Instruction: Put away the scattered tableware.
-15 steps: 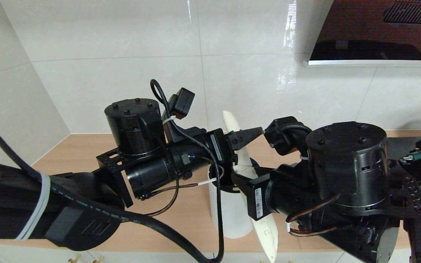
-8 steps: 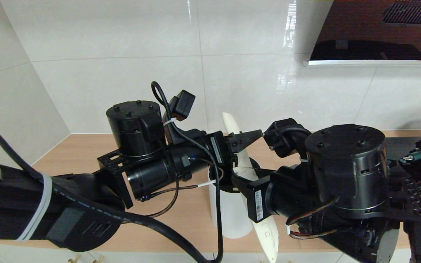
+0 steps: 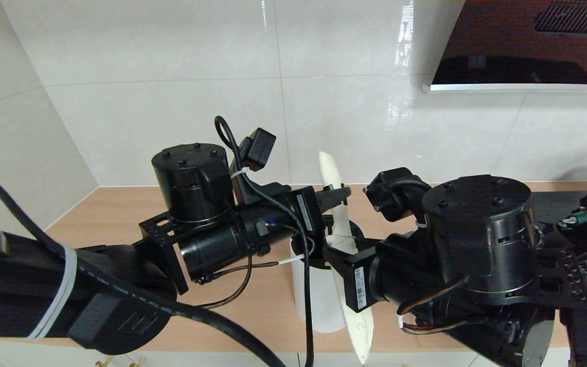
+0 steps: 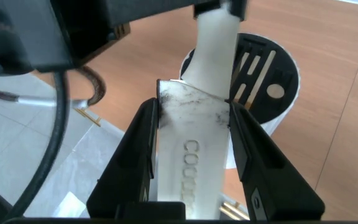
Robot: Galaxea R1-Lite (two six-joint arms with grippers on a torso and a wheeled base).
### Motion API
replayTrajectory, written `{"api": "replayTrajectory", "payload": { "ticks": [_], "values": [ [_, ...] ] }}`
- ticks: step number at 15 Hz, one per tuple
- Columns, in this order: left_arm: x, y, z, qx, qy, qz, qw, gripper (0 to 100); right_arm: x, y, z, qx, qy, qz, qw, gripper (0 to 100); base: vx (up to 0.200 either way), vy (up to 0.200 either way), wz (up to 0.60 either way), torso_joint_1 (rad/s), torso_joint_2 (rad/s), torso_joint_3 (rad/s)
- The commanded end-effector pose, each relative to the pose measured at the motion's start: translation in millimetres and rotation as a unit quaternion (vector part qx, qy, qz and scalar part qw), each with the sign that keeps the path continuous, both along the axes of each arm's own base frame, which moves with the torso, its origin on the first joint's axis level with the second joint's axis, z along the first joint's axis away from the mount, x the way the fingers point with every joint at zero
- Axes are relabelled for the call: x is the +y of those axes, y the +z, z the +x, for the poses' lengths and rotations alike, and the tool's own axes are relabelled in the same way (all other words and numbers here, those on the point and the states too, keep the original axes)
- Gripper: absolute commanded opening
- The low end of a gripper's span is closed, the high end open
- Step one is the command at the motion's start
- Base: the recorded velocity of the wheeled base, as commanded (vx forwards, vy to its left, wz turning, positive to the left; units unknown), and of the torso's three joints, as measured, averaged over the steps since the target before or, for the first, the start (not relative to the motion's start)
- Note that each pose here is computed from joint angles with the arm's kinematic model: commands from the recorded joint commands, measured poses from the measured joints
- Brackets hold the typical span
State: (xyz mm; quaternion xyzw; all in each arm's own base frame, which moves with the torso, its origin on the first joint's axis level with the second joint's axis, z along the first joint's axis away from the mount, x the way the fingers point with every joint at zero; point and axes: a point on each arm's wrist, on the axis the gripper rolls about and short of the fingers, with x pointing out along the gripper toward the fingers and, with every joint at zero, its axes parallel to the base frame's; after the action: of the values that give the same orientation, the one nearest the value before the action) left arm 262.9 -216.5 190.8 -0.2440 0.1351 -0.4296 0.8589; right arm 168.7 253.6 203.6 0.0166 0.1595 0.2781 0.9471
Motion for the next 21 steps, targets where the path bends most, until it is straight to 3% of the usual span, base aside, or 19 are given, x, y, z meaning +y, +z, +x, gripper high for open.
{"api": "replayTrajectory", "payload": {
  "ticks": [1,7,8,11,13,15,16,19,20,21],
  "values": [
    [0.0,-1.1,0.1,0.001,0.001,0.003,1.0000,0,-0.3,1.3,0.3,-0.003,-0.005,0.002,1.000,0,0.000,0.000,0.00,0.000,0.00,0.000],
    [0.2,1.7,0.7,-0.010,0.014,-0.004,0.9998,0,-2.7,6.9,0.2,-0.009,-0.014,0.011,1.000,0,0.000,0.000,0.00,0.000,0.00,0.000],
    [0.2,1.8,0.8,-0.011,0.015,-0.004,0.9998,0,-3.3,7.9,0.6,-0.011,-0.020,0.012,1.000,100,0.000,0.000,0.00,0.000,0.00,0.000],
    [1.8,7.1,-0.6,-0.018,0.022,-0.010,0.9995,0,-3.1,9.1,0.8,-0.018,-0.020,0.022,0.999,100,0.000,0.000,0.00,0.000,0.00,0.000],
    [4.5,17.7,-3.3,-0.042,0.034,-0.029,0.9981,0,-6.8,15.3,-1.5,-0.026,-0.022,0.032,0.999,100,0.000,0.000,0.00,0.000,0.00,0.000],
    [14.3,40.6,-13.7,-0.088,0.051,-0.047,0.9937,0,-25.9,27.9,-11.0,-0.043,-0.024,0.042,0.998,100,0.000,0.000,0.00,0.000,0.00,0.000],
    [16.1,44.1,-15.9,-0.096,0.053,-0.047,0.9929,0,-30.5,30.6,-12.0,-0.050,-0.024,0.039,0.998,100,0.000,0.000,0.00,0.000,0.00,0.000],
    [32.8,66.7,-27.0,-0.157,0.083,-0.041,0.9833,0,-58.6,46.6,-10.6,-0.083,-0.050,0.038,0.995,100,0.000,0.000,0.00,0.000,0.00,0.000],
    [34.9,68.5,-27.4,-0.162,0.087,-0.040,0.9822,0,-59.9,47.8,-10.2,-0.085,-0.053,0.039,0.994,100,0.000,0.000,0.00,0.000,0.00,0.000],
    [46.0,72.4,-26.6,-0.194,0.107,-0.018,0.9750,0,-67.7,49.0,-2.8,-0.091,-0.071,0.031,0.993,100,0.000,0.000,0.00,0.000,0.00,0.000]
  ]
}}
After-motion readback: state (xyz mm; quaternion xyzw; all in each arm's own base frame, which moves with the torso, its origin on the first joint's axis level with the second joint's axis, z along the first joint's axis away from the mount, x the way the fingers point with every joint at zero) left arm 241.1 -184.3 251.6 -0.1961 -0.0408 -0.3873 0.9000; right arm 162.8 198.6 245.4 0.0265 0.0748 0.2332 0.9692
